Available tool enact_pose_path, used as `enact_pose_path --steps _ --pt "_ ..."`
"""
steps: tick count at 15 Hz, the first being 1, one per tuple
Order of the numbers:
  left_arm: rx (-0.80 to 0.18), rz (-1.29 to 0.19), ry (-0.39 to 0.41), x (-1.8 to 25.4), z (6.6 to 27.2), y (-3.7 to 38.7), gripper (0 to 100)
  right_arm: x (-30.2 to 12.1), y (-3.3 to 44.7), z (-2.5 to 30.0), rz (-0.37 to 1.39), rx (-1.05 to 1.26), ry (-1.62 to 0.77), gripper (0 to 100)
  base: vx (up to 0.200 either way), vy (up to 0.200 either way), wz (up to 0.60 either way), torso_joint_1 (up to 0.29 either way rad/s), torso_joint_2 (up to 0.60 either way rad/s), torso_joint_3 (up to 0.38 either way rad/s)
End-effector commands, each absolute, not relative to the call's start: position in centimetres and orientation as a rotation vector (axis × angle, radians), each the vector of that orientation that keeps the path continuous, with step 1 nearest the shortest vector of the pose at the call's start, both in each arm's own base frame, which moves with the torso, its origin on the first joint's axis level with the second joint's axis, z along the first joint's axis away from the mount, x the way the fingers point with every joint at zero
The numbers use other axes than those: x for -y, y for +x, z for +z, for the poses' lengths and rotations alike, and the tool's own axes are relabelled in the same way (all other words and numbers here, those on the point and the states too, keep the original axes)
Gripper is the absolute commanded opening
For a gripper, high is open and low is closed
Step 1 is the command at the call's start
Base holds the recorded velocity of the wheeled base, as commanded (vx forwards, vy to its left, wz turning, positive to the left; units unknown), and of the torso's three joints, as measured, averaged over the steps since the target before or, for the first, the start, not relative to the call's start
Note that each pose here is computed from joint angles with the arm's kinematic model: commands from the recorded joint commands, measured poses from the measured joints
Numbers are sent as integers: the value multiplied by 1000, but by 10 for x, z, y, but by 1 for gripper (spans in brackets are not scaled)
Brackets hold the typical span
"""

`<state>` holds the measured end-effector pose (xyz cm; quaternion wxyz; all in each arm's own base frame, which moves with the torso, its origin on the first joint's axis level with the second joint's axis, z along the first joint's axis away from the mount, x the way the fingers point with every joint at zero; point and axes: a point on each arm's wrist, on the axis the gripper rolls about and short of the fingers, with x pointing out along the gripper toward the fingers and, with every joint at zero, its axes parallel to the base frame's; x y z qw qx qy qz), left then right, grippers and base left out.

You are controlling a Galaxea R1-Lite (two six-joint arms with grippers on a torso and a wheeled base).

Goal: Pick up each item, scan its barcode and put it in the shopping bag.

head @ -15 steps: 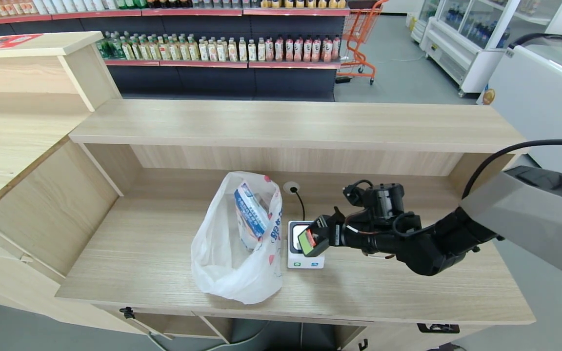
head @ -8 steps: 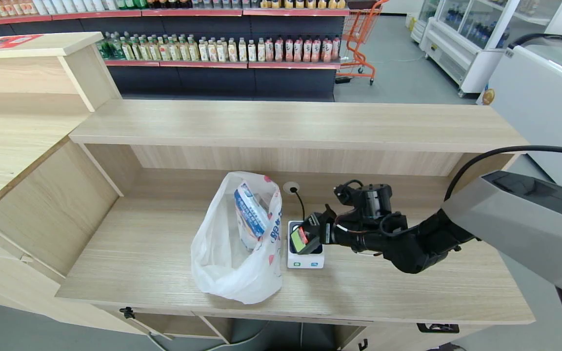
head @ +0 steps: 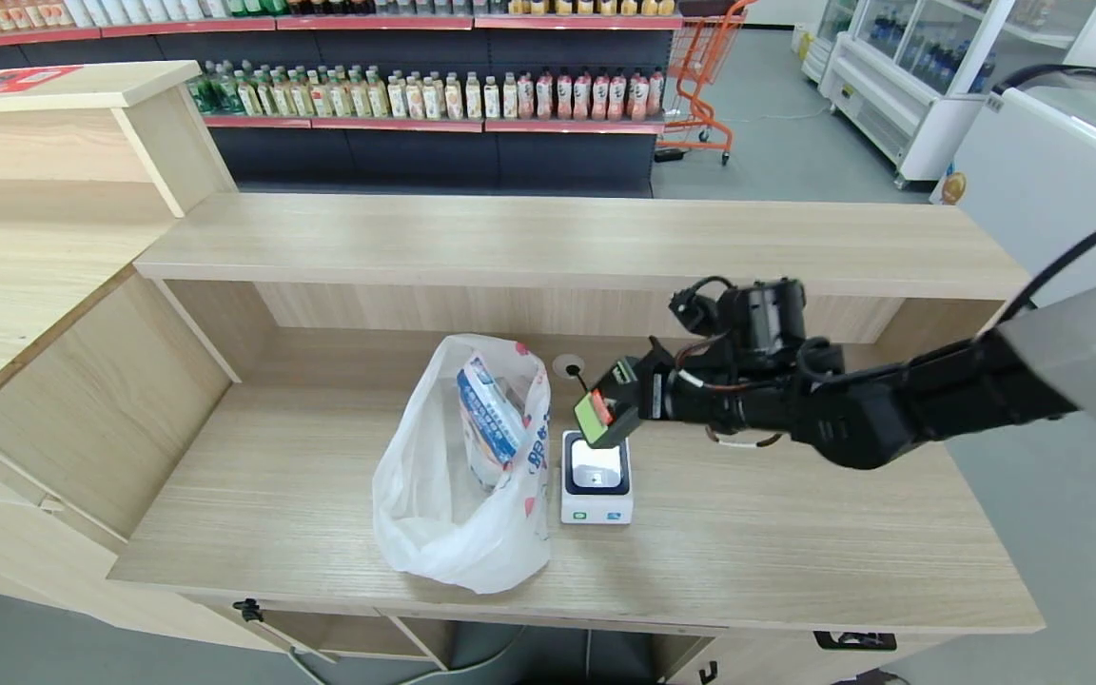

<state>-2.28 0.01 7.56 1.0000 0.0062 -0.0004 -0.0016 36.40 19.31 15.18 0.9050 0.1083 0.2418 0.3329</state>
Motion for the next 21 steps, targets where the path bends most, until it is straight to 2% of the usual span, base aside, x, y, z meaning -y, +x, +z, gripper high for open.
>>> enact_pose_path --steps 1,5,9,16,21 --pt "2 -3 12 0 76 -23 100 -156 314 231 663 -324 58 0 0 0 0 0 0 0" --pt "2 -3 12 0 76 -23 100 -132 270 242 653 -286 -16 0 0 0 0 0 0 0" --pt "2 -3 11 0 76 -23 100 -122 243 235 716 -314 -8 0 0 0 0 0 0 0" --pt "2 -3 14 0 76 -23 100 -120 237 227 744 -343 -3 0 0 0 0 0 0 0" --pt "2 -3 15 0 76 -23 100 -124 240 223 777 -364 9 0 0 200 0 3 1 3"
